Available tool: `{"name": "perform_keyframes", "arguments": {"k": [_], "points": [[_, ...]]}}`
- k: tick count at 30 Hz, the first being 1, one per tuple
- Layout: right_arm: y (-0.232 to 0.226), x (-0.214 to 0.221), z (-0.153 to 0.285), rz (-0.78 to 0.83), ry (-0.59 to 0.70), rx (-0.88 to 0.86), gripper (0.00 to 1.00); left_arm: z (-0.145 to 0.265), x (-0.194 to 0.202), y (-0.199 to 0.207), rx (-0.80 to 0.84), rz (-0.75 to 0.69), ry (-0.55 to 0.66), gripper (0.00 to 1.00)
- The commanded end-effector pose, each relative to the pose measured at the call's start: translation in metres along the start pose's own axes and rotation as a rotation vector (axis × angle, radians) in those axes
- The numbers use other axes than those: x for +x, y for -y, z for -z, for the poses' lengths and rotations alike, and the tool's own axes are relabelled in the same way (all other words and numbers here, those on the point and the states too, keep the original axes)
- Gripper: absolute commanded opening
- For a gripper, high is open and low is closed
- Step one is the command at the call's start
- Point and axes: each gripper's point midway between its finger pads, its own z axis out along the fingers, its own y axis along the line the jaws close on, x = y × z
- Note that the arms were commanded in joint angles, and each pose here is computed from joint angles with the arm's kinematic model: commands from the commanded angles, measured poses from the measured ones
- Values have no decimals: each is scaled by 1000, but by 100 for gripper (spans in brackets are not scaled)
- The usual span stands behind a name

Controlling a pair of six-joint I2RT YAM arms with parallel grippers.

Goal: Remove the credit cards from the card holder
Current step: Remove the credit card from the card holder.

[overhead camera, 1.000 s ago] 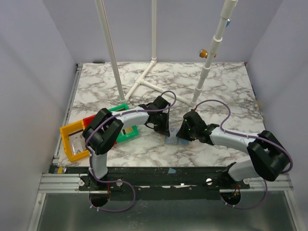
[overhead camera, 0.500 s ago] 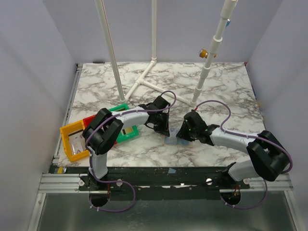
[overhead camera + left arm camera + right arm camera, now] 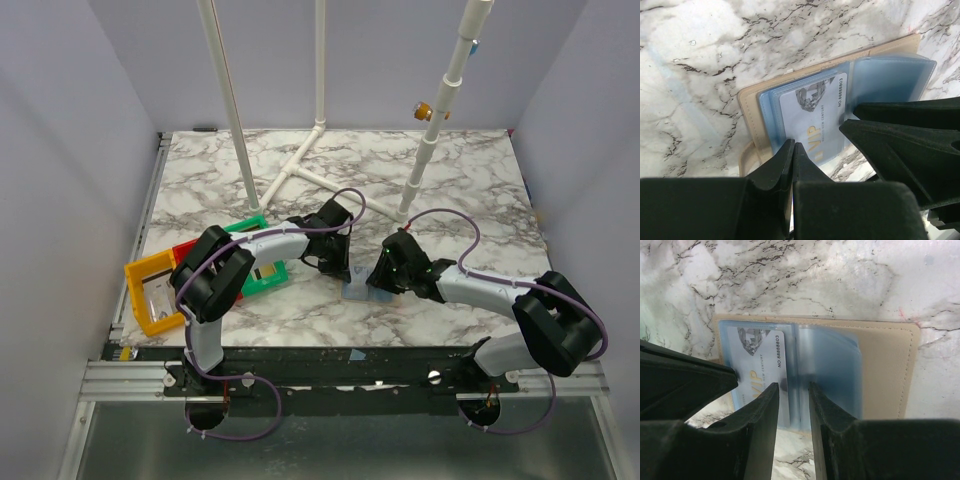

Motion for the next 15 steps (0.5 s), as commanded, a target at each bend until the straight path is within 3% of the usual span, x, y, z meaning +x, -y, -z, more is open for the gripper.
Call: {"name": "perform_keyframes", "arguments": {"k": [1, 15], "points": [[6, 5, -2, -15, -16, 8, 34, 6, 0, -7, -42, -20, 17, 2], [6, 6, -2, -16, -19, 5, 33, -6, 5, -1, -48, -36, -13, 1]]}}
